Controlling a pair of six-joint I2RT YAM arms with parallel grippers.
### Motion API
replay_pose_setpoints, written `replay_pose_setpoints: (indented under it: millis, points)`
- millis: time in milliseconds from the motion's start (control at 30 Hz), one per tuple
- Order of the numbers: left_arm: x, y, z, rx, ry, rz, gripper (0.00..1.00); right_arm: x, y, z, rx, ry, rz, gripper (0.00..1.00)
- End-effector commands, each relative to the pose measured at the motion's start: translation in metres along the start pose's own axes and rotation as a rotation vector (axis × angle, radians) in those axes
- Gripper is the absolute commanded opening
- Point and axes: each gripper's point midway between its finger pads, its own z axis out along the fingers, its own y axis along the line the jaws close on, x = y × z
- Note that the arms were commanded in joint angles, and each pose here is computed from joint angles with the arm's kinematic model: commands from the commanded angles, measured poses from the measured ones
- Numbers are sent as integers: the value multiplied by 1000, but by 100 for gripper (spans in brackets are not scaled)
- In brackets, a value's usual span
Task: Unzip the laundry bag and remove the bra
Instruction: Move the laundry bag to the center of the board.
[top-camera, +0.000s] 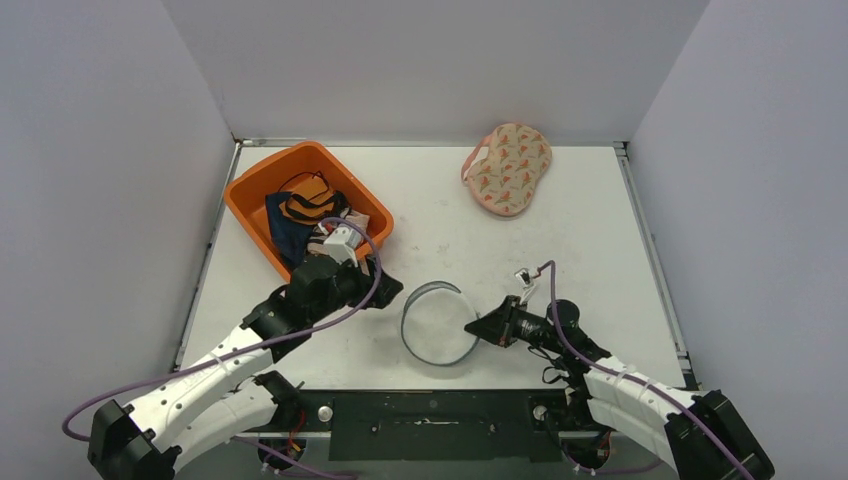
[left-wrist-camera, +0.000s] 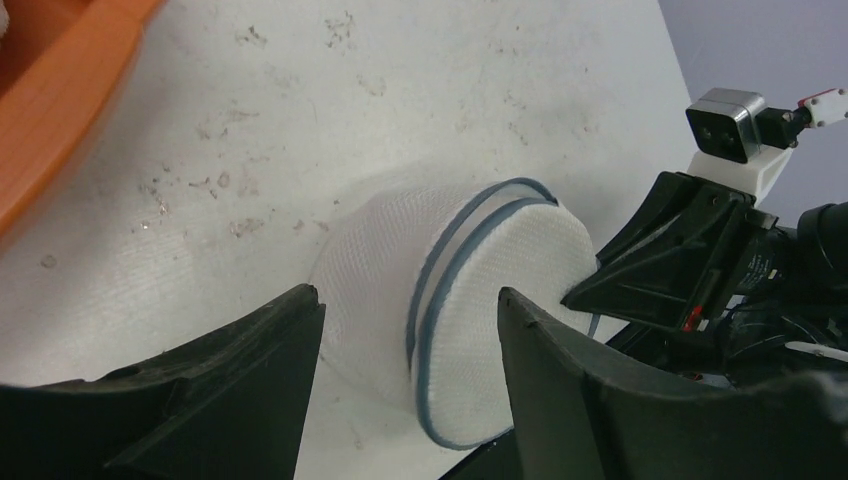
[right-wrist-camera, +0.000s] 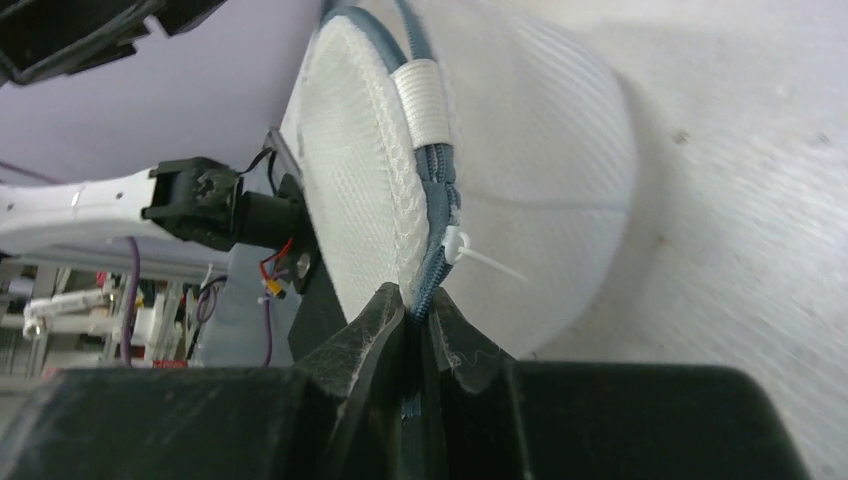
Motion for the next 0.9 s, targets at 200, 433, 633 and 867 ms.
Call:
replay_pose_setpoints:
  millis: [200,433,633,867]
  points:
    - [-2,-20,-3,119,-51,-10,60,-28,-25,-6,104,-239,71,5]
    - [-1,-43,6,162,-54,73,59,-34,-44,-9,188,-312,156,5]
    - [13,-70,32,231,-14,83,49,-31,-57,-5,260,-293,158,5]
    - [39,-82,91,212,83,142,28,-17,-75,-7,328,-270,170,5]
